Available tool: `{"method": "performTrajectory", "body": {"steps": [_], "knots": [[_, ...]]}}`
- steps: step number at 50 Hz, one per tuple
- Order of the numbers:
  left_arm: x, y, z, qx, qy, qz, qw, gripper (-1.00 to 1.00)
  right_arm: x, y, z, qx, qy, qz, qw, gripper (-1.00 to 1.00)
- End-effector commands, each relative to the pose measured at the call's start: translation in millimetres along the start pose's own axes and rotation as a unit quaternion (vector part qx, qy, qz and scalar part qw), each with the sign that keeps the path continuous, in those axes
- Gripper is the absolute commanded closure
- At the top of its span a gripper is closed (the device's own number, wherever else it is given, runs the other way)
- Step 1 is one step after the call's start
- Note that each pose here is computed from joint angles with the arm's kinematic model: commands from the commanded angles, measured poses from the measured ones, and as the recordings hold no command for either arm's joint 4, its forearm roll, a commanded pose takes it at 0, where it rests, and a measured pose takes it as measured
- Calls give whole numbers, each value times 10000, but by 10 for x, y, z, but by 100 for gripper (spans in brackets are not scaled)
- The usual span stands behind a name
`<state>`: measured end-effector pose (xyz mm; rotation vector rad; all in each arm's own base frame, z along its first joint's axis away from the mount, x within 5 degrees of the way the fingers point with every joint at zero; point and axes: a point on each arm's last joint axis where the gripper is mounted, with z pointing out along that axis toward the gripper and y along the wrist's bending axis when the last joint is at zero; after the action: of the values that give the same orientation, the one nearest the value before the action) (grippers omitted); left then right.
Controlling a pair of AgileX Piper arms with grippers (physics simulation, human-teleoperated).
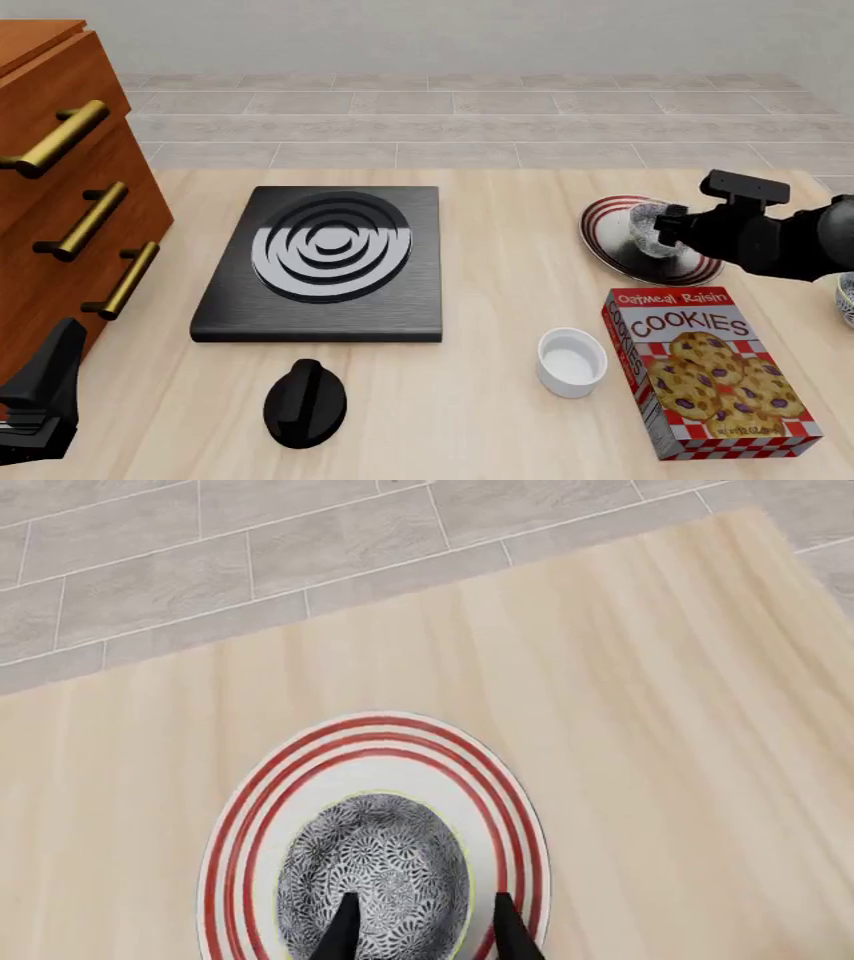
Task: Pick the akita bowl next to the ramekin and place it on the plate.
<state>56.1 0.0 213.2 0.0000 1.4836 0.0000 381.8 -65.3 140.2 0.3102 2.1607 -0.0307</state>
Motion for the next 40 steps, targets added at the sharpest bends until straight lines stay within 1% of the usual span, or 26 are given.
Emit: {"method": "performTrajectory", "body": {"steps": [1, 25, 40], "knots": [[0, 0, 0, 0, 0, 0, 10000, -100, -29, 25, -5, -27, -26, -5, 10000, -100], [0, 0, 0, 0, 0, 0, 10000, -100, -185, 53, -123, -56, -176, -7, 9998, -100], [0, 0, 0, 0, 0, 0, 10000, -100, -248, 14, -254, -18, -284, 10, 9996, -100]]}}
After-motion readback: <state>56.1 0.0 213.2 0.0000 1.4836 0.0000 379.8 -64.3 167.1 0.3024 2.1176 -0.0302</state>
